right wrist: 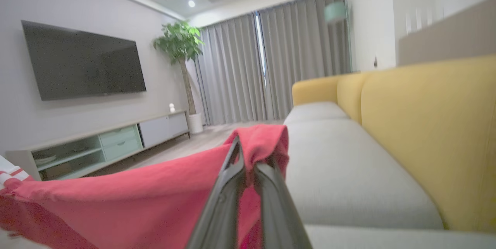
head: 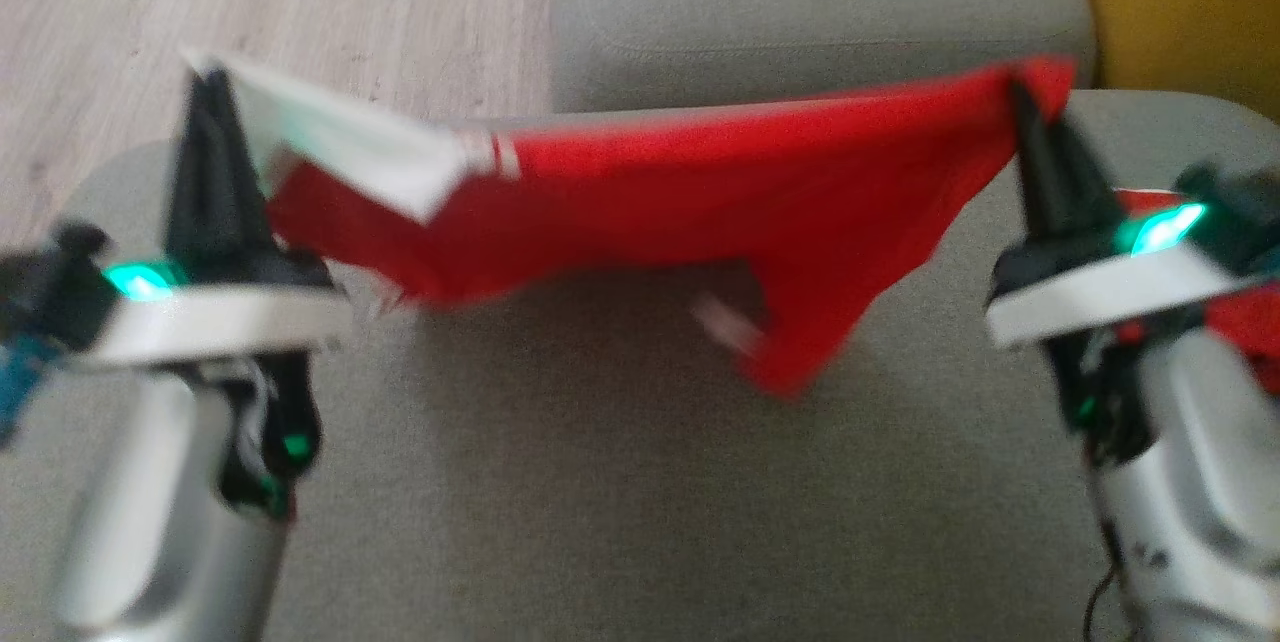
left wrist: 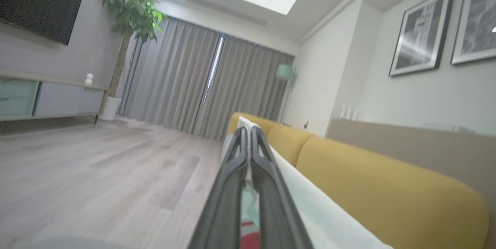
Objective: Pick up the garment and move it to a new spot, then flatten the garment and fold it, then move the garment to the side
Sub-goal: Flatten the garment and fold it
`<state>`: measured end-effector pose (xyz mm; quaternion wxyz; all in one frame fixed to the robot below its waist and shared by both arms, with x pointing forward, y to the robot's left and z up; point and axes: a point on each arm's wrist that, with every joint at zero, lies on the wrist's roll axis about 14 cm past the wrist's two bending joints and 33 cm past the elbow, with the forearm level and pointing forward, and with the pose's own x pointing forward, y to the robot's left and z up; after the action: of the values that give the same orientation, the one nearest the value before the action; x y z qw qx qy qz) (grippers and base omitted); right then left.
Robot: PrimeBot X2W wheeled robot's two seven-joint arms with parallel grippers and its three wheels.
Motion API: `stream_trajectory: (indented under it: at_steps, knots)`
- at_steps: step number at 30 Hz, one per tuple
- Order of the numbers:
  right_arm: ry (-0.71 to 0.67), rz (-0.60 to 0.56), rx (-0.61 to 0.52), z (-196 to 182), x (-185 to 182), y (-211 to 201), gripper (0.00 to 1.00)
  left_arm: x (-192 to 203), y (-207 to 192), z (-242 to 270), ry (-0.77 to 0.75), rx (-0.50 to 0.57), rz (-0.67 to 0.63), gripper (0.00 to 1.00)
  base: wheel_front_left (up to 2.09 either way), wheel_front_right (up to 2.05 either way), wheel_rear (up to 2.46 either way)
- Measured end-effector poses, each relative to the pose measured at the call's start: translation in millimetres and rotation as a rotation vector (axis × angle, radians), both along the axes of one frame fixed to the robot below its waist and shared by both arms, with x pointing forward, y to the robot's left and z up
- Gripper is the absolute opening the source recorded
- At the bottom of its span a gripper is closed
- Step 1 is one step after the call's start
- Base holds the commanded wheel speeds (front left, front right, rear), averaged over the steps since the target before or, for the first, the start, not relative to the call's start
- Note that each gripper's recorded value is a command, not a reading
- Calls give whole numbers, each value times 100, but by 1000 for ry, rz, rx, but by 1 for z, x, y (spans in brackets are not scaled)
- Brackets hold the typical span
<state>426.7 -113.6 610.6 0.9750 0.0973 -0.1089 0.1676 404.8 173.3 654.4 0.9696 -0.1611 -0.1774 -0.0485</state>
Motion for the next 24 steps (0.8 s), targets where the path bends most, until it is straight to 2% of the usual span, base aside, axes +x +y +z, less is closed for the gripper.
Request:
stream_trajectory:
  at_steps: [4, 7, 12, 16, 19, 22, 24]
  knots:
    - [-238, 12, -7, 87, -10, -2, 0, -7, -1, 79, -202, -70, -20, 0, 0, 0, 0]
    - [-385, 19, -29, 139, -27, -4, 0, -22, -3, 130, -341, -109, -37, 0, 0, 0, 0]
    - [-531, 11, -74, 189, -60, -6, 0, -57, -11, 185, -502, -132, -74, 0, 0, 0, 0]
    - [-547, -5, -70, 205, -74, -10, 0, -83, -7, 211, -592, -155, -74, 0, 0, 0, 0]
    - [-477, -6, -59, 195, -70, -8, 0, -85, -12, 219, -595, -131, -93, 0, 0, 0, 0]
    - [-372, -34, -81, 173, -54, -15, 0, -66, -11, 209, -537, -105, -80, 0, 0, 0, 0]
    - [-288, -41, -76, 154, -37, -18, 0, -40, -10, 190, -439, -119, -88, 0, 0, 0, 0]
